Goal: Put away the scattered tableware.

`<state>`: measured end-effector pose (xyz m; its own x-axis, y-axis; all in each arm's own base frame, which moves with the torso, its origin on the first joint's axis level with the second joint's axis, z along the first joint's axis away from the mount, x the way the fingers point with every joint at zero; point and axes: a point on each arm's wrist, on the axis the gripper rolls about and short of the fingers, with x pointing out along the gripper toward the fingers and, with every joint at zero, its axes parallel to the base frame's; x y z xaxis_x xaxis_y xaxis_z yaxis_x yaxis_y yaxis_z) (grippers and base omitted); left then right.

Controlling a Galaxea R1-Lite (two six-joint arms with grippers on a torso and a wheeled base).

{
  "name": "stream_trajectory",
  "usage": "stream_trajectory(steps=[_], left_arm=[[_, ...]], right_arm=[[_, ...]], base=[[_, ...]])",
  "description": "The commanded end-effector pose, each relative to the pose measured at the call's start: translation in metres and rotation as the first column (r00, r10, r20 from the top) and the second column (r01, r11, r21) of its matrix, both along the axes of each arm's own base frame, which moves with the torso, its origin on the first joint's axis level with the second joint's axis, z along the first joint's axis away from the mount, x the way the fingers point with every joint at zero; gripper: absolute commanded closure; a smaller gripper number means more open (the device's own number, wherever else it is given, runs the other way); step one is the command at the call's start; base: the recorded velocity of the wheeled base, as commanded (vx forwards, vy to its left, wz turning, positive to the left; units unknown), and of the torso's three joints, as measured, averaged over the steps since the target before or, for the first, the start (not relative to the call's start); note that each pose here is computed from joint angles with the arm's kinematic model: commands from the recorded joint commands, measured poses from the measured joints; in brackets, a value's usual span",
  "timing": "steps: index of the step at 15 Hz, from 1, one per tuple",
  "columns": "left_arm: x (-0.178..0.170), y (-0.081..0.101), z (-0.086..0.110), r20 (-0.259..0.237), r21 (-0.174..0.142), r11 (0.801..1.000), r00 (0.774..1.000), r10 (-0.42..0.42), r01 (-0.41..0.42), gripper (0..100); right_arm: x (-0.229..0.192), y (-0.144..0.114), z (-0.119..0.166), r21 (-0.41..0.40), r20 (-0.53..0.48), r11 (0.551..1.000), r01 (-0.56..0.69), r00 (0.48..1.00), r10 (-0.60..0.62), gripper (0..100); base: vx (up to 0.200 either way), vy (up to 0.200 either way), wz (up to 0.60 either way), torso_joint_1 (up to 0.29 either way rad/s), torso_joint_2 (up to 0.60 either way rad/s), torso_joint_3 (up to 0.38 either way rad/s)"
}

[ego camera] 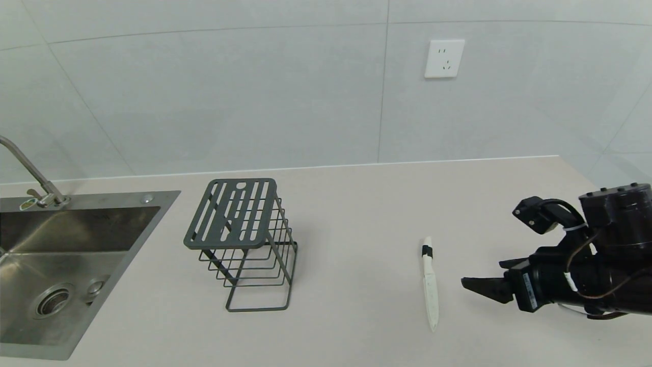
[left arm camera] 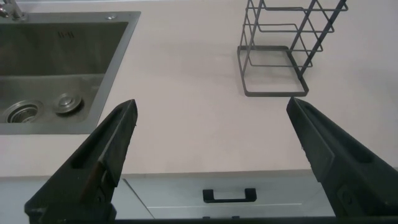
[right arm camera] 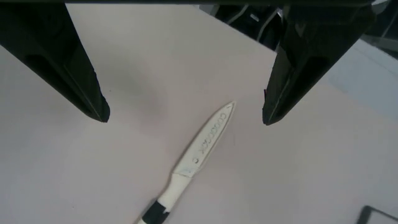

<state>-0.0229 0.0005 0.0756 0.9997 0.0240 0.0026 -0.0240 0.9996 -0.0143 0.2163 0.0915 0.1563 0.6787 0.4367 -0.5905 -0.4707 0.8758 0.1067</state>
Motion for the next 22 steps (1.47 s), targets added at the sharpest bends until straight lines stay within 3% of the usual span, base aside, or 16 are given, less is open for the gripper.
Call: stream_trajectory(steps=[1,3,7,9,13,22], left_arm=[[0.000,0.000,0.000,-0.001,0.004,1.000,1.000,0.001,-0.001,0],[0.000,0.000,0.000,-0.001,0.004,1.000,1.000,0.001,-0.001,0],[0.000,0.000,0.000,-0.001,0.000,1.000,1.000,0.001,-0.001,0],[0.000,0.000,0.000,-0.001,-0.003,1.000,1.000,0.005,-0.005,0],[0.000,0.000,0.000,-0.001,-0.001,1.000,1.000,0.008,-0.008,0],[0.000,0.000,0.000,0.001,-0.001,1.000,1.000,0.019,-0.019,0]], right_arm=[[0.016,0.008,-0.013,-0.039,-0.044,0.999,0.024,0.999,-0.026,0],[0.024,0.017,-0.016,-0.057,-0.045,0.998,0.036,0.998,-0.038,0],[0.038,0.067,-0.018,-0.049,-0.045,0.994,0.094,0.994,-0.096,0],[0.041,0.088,-0.035,-0.097,-0.062,0.990,0.107,0.992,-0.113,0],[0.054,0.093,-0.054,-0.170,-0.055,0.966,0.194,0.977,-0.206,0],[0.095,0.106,-0.072,-0.184,-0.029,0.940,0.288,0.954,-0.298,0]], base=[[0.000,0.000,0.00,0.000,0.00,0.000],[0.000,0.000,0.00,0.000,0.00,0.000],[0.000,0.000,0.00,0.000,0.00,0.000],[0.000,0.000,0.00,0.000,0.00,0.000],[0.000,0.000,0.00,0.000,0.00,0.000],[0.000,0.000,0.00,0.000,0.00,0.000]])
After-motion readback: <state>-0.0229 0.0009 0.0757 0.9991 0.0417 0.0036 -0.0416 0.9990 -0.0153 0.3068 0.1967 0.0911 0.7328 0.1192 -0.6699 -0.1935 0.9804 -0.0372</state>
